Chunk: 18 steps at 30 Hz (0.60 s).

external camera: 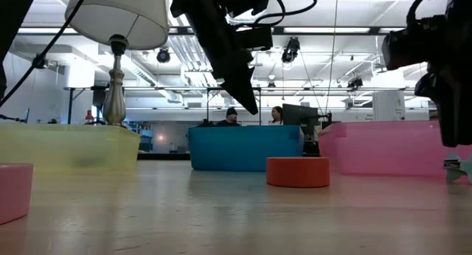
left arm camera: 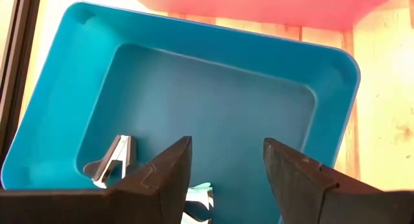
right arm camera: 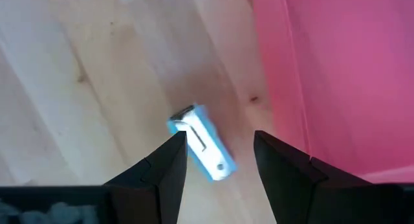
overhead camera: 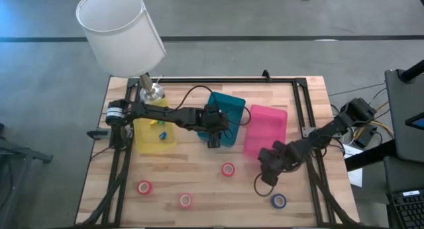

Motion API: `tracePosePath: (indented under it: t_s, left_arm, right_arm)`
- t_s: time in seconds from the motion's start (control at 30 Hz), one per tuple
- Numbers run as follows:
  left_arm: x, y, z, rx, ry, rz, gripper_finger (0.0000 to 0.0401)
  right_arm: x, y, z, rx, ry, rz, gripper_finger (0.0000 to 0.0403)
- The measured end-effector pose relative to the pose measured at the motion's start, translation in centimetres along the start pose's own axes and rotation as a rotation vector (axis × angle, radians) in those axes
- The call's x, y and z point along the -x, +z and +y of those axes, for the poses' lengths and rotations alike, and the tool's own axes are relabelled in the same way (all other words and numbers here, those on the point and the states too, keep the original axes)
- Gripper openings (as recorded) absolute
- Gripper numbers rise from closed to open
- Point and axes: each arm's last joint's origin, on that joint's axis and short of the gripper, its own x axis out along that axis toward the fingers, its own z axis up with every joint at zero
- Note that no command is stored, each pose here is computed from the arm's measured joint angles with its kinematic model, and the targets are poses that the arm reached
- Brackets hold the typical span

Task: Pick and place Stapler, Stapler remover, tape
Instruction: Put the blue staple remover into the blue bin

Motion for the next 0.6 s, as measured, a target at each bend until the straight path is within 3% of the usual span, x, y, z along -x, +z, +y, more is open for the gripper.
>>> tracePosePath:
  t_s: [0.23,0.4,0.6]
  left_arm:
    - [0.0,0.0,0.0,0.000,0.000,0.000,0.0195]
    - [0.0,0.0,0.0,0.000,0.000,0.000,0.0195]
    - [0.0,0.0,0.0,0.005,0.000,0.000,0.0195]
  right_arm:
    - [-0.1,0.3,-1.5,-0.048,-0.104,0.058,0.0176]
    - [-0.1,0.6,-1.4,-0.145,-0.087,0.038,0.0176]
    - [-0.2,0.6,-1.4,-0.112,-0.078,0.034,0.0176]
